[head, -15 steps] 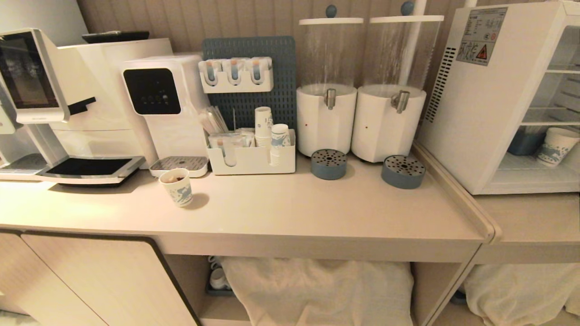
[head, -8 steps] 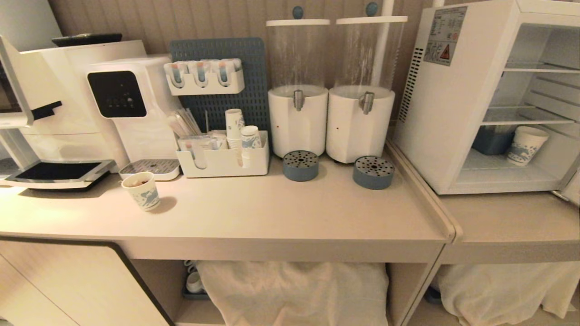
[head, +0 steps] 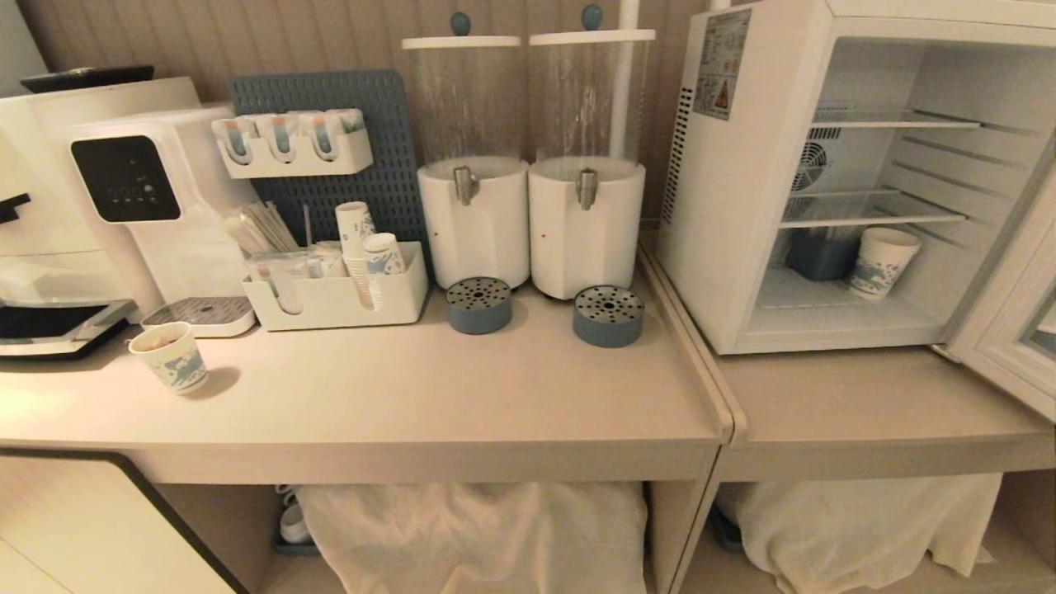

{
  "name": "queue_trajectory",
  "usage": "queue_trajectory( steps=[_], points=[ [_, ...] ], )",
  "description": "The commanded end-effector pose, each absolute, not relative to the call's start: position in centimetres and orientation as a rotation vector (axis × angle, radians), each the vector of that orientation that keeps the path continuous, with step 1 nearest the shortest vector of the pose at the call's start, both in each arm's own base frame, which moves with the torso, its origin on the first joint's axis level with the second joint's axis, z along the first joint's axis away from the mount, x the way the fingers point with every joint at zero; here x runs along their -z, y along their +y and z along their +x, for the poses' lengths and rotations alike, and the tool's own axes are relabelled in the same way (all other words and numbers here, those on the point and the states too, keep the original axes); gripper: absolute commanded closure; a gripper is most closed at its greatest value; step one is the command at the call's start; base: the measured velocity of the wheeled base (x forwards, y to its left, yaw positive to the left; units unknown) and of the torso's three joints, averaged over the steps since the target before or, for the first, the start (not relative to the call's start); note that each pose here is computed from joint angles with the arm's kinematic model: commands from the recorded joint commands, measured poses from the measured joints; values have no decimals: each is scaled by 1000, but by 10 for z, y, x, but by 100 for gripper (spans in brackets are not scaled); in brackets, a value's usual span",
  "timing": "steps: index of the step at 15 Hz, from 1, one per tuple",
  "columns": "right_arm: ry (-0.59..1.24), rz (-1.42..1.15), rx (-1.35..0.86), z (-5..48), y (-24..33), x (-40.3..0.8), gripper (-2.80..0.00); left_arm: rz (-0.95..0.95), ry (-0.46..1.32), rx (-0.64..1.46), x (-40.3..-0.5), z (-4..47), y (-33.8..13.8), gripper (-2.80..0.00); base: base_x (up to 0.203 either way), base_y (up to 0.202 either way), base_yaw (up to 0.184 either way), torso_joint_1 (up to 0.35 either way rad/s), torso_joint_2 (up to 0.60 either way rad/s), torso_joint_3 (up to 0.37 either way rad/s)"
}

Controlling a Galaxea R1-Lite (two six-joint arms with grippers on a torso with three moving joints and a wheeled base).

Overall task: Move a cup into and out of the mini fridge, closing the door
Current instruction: Put the ceramic cup in the freezer

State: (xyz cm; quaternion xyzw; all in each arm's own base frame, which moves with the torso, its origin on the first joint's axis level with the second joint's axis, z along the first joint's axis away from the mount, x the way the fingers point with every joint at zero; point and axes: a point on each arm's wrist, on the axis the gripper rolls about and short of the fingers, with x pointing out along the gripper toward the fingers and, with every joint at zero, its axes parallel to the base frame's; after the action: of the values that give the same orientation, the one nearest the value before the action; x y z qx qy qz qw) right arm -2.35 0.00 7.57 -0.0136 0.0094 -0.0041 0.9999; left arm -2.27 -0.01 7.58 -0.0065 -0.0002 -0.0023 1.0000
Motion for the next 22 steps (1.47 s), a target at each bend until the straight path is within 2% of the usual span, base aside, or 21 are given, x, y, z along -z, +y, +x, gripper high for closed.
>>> queue_trajectory(
  steps=[1,7,13,19,22],
  points=[
    [22,-28,7,-23,0,-76,0,-14,0,5,-76,-23,0,0,0,-190,-8,7,-1,1],
    [20,-28,7,-23,0,-76,0,-15,-2,5,-76,-23,0,0,0,-146,-5,1,3,2],
    [20,-28,7,-23,0,-76,0,-15,-3,5,-76,-23,0,0,11,0,0,0,1,0],
    [8,-14,9,-23,0,-76,0,-17,-2,5,-76,-23,0,0,169,0,-1,3,5,3],
    [-5,18,16,-23,0,-78,0,-20,-2,3,-76,-23,0,0,0,0,0,0,0,0]
  ],
)
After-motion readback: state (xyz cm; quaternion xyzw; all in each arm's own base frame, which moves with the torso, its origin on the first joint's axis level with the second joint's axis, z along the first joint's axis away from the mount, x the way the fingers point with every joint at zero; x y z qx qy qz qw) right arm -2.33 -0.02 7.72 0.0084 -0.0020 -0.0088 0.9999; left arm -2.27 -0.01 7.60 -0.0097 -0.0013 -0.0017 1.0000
